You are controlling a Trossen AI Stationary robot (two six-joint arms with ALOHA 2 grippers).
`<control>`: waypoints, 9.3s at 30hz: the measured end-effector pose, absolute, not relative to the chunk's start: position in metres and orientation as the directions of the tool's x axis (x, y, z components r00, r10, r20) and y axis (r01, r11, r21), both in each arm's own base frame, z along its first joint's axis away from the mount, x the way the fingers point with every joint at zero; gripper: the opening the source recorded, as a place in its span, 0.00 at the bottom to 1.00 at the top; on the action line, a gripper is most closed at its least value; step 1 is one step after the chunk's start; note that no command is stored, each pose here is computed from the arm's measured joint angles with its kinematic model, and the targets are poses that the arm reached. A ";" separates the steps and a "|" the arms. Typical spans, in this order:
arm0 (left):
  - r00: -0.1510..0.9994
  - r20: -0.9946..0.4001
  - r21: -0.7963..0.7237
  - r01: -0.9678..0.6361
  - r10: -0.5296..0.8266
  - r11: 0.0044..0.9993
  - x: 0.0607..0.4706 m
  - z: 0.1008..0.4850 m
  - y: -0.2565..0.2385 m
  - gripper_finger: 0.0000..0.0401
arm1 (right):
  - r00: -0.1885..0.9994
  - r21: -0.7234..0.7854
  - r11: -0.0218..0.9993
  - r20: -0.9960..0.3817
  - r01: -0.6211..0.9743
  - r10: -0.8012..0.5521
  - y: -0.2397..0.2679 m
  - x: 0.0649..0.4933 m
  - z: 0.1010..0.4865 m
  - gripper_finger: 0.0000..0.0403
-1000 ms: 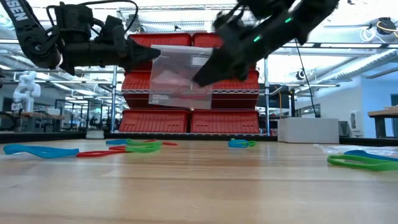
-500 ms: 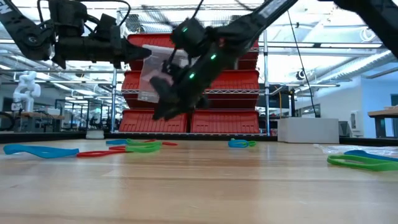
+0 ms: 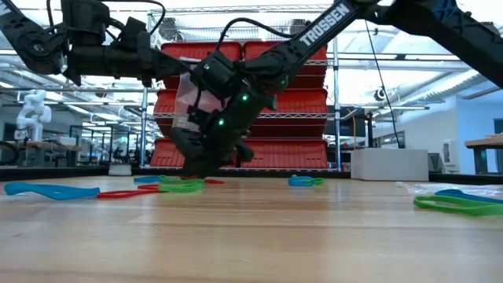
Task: Sort rubber bands
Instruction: Put the top red rubber band into the zip bag
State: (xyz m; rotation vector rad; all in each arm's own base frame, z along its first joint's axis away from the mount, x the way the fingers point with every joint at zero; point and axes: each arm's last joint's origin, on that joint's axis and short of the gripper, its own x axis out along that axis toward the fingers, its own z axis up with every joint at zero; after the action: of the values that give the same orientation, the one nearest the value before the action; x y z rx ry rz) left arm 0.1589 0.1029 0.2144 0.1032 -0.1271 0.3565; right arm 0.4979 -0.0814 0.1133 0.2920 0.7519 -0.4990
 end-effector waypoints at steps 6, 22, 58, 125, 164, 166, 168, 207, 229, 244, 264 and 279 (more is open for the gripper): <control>0.930 0.140 0.078 -0.353 0.340 0.932 0.159 0.214 0.103 0.00 | 0.610 0.063 0.839 -0.716 0.541 -0.339 -0.087 0.497 0.108 0.24; 0.932 0.121 0.068 -0.351 0.341 0.934 0.159 0.212 0.103 0.00 | 0.706 -0.075 0.962 -0.665 0.264 -0.245 -0.036 0.476 0.217 0.00; 0.995 0.076 0.089 0.056 -0.063 0.994 0.163 0.209 0.089 0.00 | 0.876 -0.292 0.943 -0.397 0.161 -0.273 0.010 0.414 0.359 0.00; 0.991 0.070 0.091 0.109 -0.115 0.990 0.163 0.209 0.087 0.00 | 0.883 -0.313 0.938 -0.383 0.151 -0.270 0.006 0.412 0.372 0.00; 0.991 0.069 0.090 0.104 -0.110 0.991 0.163 0.208 0.087 0.00 | 0.839 -0.277 0.949 -0.473 0.148 -0.269 0.008 0.421 0.349 0.00; 0.991 0.069 0.090 0.104 -0.110 0.991 0.163 0.208 0.087 0.00 | 0.828 -0.263 0.950 -0.485 0.167 -0.280 0.003 0.420 0.347 0.00; 0.991 0.070 0.090 0.104 -0.110 0.991 0.163 0.208 0.087 0.00 | 0.818 -0.253 0.950 -0.497 0.183 -0.290 -0.002 0.419 0.346 0.00; 0.995 0.061 0.076 0.079 -0.084 0.994 0.168 0.210 0.084 0.00 | 0.751 -0.212 0.960 -0.601 0.181 -0.275 -0.016 0.430 0.316 0.19; 0.997 0.040 0.087 0.061 -0.065 0.994 0.168 0.207 0.084 0.00 | 0.561 -0.207 0.964 -0.784 0.165 -0.264 -0.013 0.371 0.336 0.41; 0.997 0.035 0.083 0.061 -0.064 0.995 0.168 0.207 0.084 0.00 | 0.709 -0.110 0.962 -0.656 0.248 -0.258 -0.010 0.356 0.267 0.41; 0.999 -0.028 0.052 0.035 -0.033 0.998 0.181 0.193 0.079 0.00 | 0.801 -0.097 0.952 -0.521 0.289 -0.296 -0.014 0.362 0.252 0.00; 1.000 -0.006 0.089 0.001 0.000 0.996 0.181 0.196 0.078 0.00 | 0.762 -0.129 0.962 -0.589 0.239 -0.268 -0.004 0.336 0.270 0.10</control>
State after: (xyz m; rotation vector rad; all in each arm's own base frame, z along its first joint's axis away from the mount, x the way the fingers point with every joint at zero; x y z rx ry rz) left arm 0.1815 0.0782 0.1955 0.0891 0.0060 -0.0007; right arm 0.3360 -0.0039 0.2699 -0.0474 0.6481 -0.2757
